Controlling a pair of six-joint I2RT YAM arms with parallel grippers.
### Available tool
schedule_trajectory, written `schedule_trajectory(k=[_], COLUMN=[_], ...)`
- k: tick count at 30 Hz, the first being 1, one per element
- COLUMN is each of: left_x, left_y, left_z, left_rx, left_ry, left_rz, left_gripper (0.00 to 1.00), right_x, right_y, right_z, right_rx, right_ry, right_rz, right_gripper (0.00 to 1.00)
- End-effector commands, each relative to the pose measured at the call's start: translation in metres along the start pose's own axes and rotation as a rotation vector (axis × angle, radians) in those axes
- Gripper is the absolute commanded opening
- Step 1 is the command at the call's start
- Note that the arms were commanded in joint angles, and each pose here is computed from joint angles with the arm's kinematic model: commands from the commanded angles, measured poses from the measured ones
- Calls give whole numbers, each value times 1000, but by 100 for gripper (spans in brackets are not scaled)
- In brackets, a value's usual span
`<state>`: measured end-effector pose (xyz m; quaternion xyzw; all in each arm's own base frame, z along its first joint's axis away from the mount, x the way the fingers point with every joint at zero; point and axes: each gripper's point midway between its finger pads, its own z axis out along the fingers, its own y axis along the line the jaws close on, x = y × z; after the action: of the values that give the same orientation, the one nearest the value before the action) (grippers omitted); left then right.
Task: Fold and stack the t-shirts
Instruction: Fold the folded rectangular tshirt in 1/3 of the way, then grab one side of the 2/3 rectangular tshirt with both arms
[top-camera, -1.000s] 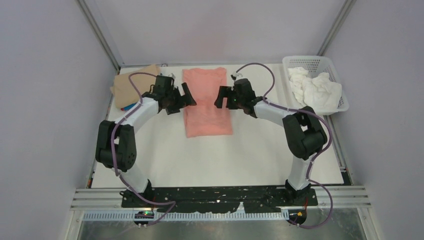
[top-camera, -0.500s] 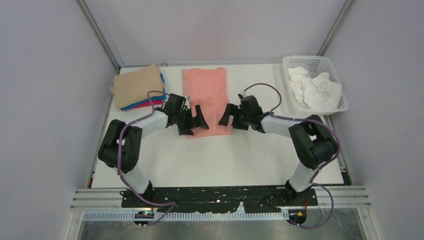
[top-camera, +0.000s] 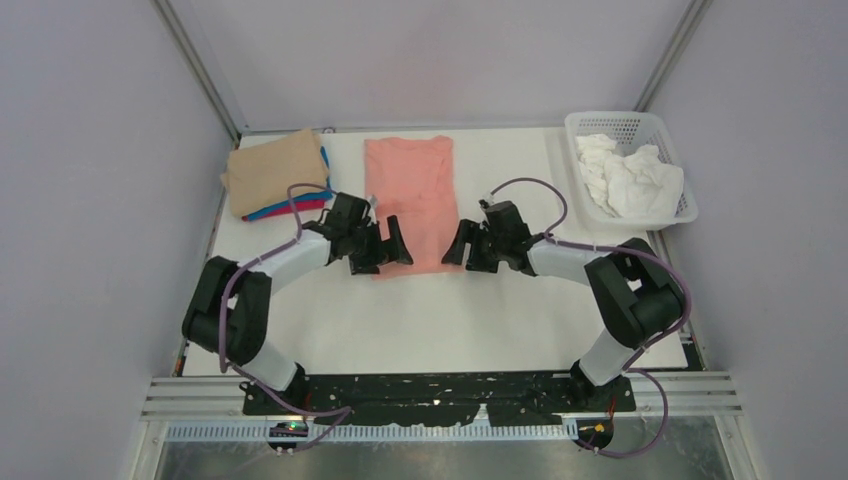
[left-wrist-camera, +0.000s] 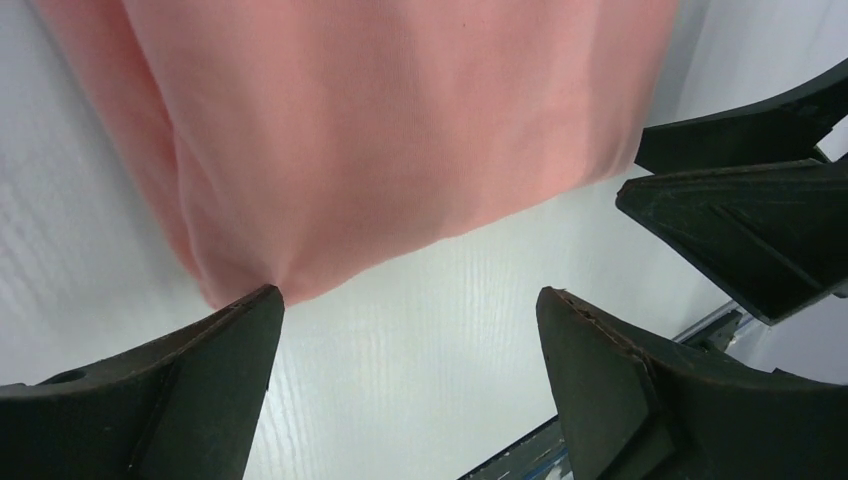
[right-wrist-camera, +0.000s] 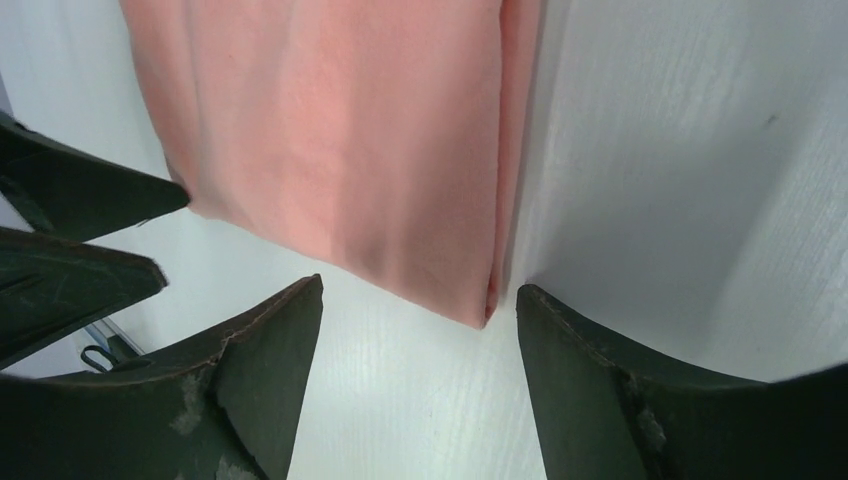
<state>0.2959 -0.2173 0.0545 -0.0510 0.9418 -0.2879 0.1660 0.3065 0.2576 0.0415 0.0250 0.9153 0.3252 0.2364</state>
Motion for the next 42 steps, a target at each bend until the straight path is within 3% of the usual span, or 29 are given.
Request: schedule_trajectory(k=[1, 8, 18, 25, 28, 35, 38, 42], left_x=[-2, 9, 5, 2, 1, 14, 33, 70], left_y=[7, 40, 54, 68, 67, 61, 60, 59], left_z=[-30, -34, -3, 6, 10, -3, -12, -28], left_rx=[-80, -219, -254, -313, -310, -254, -236, -223], left_ry=[-82, -99, -29, -24, -10, -23, -27, -13], left_rz=[47, 13, -40, -46, -45, -21, 8, 39], left_gripper=[100, 90, 46, 31, 0, 0, 0, 0], right_x=[11, 21, 19, 15, 15, 19, 28, 82], right_y=[-13, -8, -26, -26, -26, -12, -2, 8], right_z=[-10, -5, -1, 6, 8, -2, -16, -40], right_rx=[62, 30, 111, 105, 100, 23, -10, -66], right_ry=[12, 36, 3, -12, -10, -1, 12, 149], right_rz=[-16, -12, -16, -8, -14, -115, -178, -240], right_gripper=[75, 60, 41, 36, 29, 9, 6, 6])
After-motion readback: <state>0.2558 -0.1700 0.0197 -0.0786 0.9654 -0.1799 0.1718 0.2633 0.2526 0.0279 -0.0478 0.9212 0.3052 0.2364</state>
